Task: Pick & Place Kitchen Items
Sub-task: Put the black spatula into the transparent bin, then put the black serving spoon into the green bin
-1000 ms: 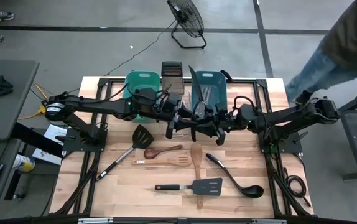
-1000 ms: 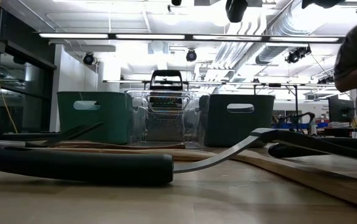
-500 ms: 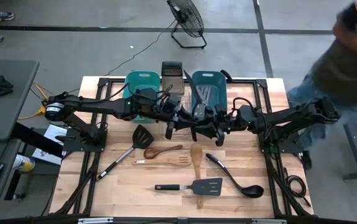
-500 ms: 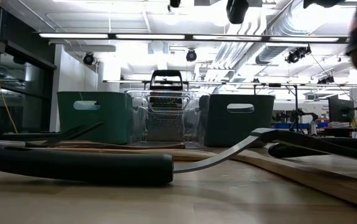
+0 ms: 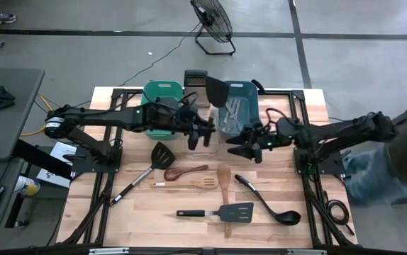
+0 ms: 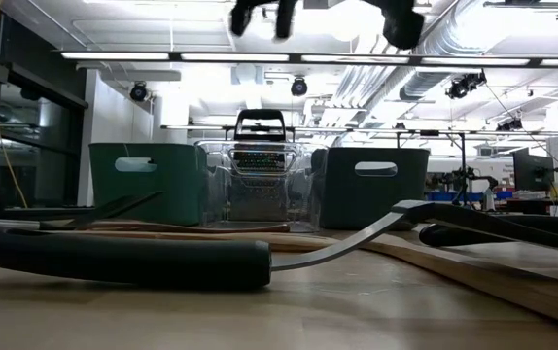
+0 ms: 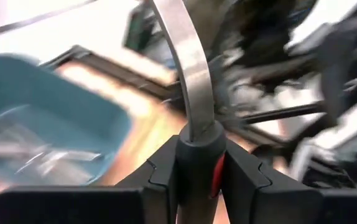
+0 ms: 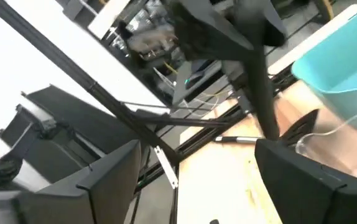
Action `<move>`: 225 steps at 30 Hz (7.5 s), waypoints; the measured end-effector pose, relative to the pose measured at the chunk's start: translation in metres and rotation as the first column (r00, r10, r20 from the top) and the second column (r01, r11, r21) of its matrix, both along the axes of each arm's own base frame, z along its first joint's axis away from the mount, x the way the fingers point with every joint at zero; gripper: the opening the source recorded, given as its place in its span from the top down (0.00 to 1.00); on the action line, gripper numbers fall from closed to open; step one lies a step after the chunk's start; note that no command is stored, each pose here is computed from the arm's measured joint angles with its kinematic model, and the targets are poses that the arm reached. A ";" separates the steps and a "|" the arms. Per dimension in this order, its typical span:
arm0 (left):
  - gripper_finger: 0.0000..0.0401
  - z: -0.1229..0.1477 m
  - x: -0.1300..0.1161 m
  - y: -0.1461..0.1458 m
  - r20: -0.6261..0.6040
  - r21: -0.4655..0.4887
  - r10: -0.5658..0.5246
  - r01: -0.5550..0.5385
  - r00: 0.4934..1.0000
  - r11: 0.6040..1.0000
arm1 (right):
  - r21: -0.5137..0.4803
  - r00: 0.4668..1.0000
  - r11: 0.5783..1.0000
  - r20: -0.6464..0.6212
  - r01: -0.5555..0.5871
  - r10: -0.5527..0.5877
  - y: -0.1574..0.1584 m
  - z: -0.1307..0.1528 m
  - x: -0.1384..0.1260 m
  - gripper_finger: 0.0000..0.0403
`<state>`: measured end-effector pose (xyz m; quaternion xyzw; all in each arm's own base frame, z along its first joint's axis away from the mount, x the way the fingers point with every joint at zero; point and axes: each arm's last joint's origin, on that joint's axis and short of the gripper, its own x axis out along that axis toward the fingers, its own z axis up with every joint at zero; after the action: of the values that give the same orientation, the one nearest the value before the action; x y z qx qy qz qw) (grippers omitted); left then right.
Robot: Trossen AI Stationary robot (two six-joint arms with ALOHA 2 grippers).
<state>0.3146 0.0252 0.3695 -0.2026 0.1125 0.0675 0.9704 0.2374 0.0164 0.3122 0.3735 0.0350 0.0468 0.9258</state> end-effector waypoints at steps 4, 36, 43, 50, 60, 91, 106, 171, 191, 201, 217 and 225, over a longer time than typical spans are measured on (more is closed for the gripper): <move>0.80 -0.007 -0.006 0.008 -0.098 -0.008 0.140 -0.141 0.985 0.990 | -0.010 0.993 0.994 -0.040 0.107 -0.108 -0.004 0.006 -0.019 0.24; 0.81 -0.121 0.011 0.016 -0.497 -0.059 0.442 -0.537 0.747 0.841 | -0.117 0.911 0.933 -0.206 0.341 -0.358 -0.014 0.002 -0.061 0.26; 0.81 -0.133 0.014 0.015 -0.537 -0.076 0.431 -0.551 0.725 0.831 | -0.123 0.905 0.934 -0.235 0.334 -0.354 -0.014 -0.001 -0.062 0.26; 0.80 -0.134 0.012 0.015 -0.558 -0.079 0.431 -0.563 0.709 0.823 | -0.126 0.905 0.935 -0.235 0.333 -0.354 -0.014 -0.001 -0.062 0.26; 0.76 -0.136 0.011 0.015 -0.573 -0.086 0.426 -0.568 0.700 0.818 | -0.132 0.904 0.937 -0.248 0.324 -0.348 -0.014 -0.002 -0.062 0.26; 0.58 -0.128 0.009 0.014 -0.547 -0.094 0.420 -0.552 0.724 0.828 | -0.192 0.877 0.935 -0.330 0.299 -0.349 -0.014 -0.011 -0.066 0.26; 0.58 -0.079 -0.015 0.008 -0.398 -0.091 0.395 -0.464 0.828 0.881 | -0.007 0.880 0.989 -0.457 0.146 -0.133 -0.009 -0.017 -0.081 0.26; 0.58 -0.011 -0.078 -0.017 -0.220 0.004 -0.017 0.019 0.975 1.000 | -0.056 0.120 0.997 -0.991 0.054 -0.063 0.108 -0.132 0.021 0.43; 0.58 -0.006 -0.085 -0.017 -0.205 0.008 -0.025 0.027 0.978 1.000 | -0.124 0.082 0.989 -0.988 0.075 -0.130 0.149 -0.153 0.005 0.43; 0.58 -0.005 -0.086 -0.017 -0.201 0.003 -0.023 0.024 0.979 1.000 | -0.143 0.035 0.988 -0.989 0.064 -0.145 0.157 -0.172 0.005 0.43; 0.58 -0.005 -0.086 -0.017 -0.201 0.002 -0.022 0.023 0.979 1.000 | -0.141 -0.038 0.980 -0.990 0.143 -0.137 0.147 -0.178 0.011 0.56; 0.58 -0.006 -0.086 -0.017 -0.211 0.001 -0.022 0.023 0.977 1.000 | -0.106 -0.067 0.977 -0.993 0.187 -0.095 0.139 -0.188 0.007 0.79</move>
<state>0.2284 0.0083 0.3631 -0.1915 0.2169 0.0778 0.9541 0.2441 0.1554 0.1238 0.3219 0.6532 -0.3327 0.5992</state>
